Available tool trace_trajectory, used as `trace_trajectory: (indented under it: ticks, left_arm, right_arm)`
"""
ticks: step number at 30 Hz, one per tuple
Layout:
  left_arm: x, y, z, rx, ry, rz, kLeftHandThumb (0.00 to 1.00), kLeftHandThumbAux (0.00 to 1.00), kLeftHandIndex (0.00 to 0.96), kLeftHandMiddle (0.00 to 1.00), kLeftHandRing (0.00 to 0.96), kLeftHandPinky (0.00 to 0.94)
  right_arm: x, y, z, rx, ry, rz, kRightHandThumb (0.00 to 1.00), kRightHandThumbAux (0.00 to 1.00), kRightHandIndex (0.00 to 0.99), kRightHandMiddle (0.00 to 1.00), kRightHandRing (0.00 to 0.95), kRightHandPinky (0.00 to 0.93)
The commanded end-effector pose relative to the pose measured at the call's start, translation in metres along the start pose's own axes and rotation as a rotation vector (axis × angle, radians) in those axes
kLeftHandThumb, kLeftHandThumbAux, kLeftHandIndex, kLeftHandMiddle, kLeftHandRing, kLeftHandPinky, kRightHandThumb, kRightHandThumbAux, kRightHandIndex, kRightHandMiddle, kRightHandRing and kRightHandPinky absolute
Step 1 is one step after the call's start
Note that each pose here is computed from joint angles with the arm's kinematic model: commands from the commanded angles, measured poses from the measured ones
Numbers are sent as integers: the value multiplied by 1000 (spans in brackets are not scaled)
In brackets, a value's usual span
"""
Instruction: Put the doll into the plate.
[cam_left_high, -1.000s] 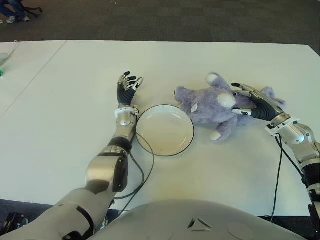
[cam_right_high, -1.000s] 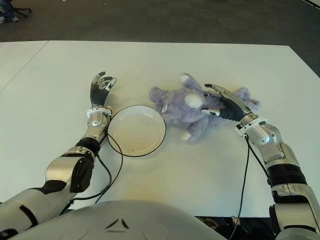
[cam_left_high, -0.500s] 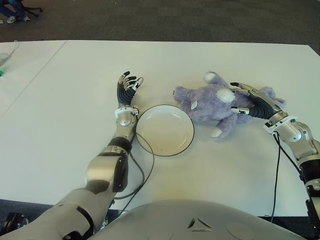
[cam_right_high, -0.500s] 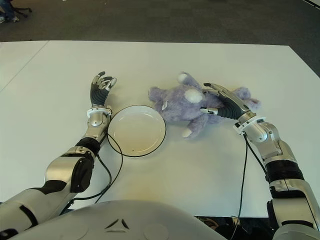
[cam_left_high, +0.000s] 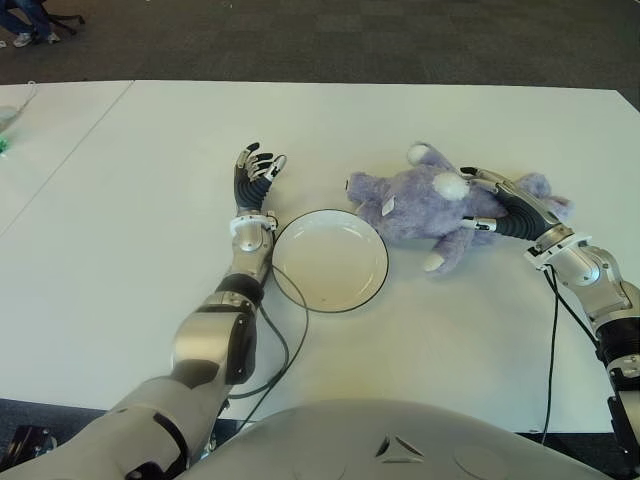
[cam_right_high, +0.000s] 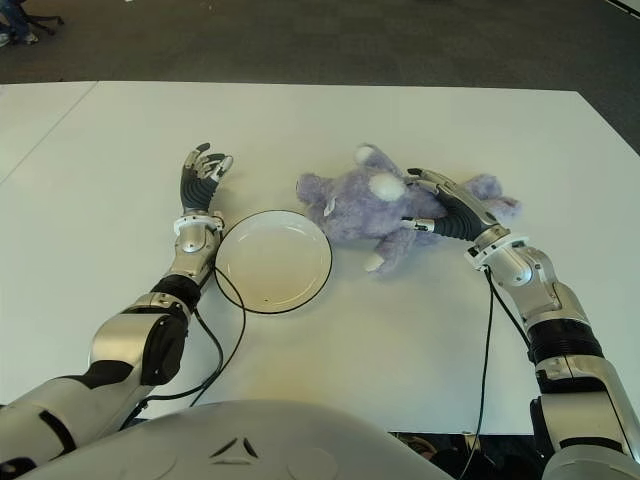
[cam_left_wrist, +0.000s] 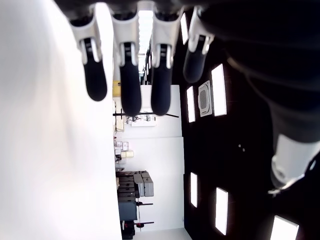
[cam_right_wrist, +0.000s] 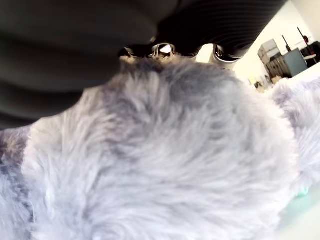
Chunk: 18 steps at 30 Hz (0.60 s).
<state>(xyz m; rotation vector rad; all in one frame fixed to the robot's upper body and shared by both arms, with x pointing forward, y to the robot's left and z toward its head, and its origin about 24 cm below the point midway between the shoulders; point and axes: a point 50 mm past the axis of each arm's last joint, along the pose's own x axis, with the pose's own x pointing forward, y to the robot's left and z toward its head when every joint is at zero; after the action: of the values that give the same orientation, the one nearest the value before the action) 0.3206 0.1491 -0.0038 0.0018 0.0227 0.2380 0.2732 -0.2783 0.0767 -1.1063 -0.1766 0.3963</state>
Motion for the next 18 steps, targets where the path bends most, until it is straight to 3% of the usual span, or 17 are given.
trace_trajectory:
  ticks: [1,4,6,8,9,11,12,13,15,17,18]
  left_arm:
    - [-93,20,-104,48,480,7,0,588,192,335,333,291]
    - [-94,20,-104,46,475,6,0,579,188,328,328,290]
    - [-94,21,-104,45,473,6,0,575,186,325,324,286]
    - [-95,21,-104,43,473,6,0,573,188,323,319,277]
    - [-95,22,-104,43,473,6,0,573,188,322,316,270]
    - [-95,22,-104,42,472,6,0,573,188,322,316,267]
    - [-95,22,-104,42,473,6,0,568,187,320,314,269]
    - [-95,22,-104,42,474,5,0,564,184,317,311,265]
    - [-96,23,-104,42,474,5,0,562,183,316,310,264]
    - [-96,24,-104,42,471,5,0,560,181,313,306,263]
    - [-96,24,-105,42,470,4,0,560,181,313,305,263]
  right_arm:
    - [1,37,-5,28,37,183,134,326,0,0,0,0]
    - [-2,58,-4,30,42,243,169,370,0,0,0,17]
    - [-4,71,-4,39,56,276,216,414,0,0,26,100]
    - [-4,76,-6,51,77,296,336,504,79,159,237,323]
    - [-3,77,-6,55,84,303,378,531,198,267,345,405]
    - [-3,83,-9,56,103,310,392,538,234,299,378,430]
    - [-1,87,-12,53,123,308,446,544,325,494,533,596]
    - [0,90,-14,50,136,307,472,538,402,592,624,684]
    - [1,93,-15,48,150,299,481,536,425,621,651,710]
    - [2,93,-16,58,171,265,510,562,585,735,753,822]
    - [2,92,-17,72,187,238,515,568,613,753,769,840]
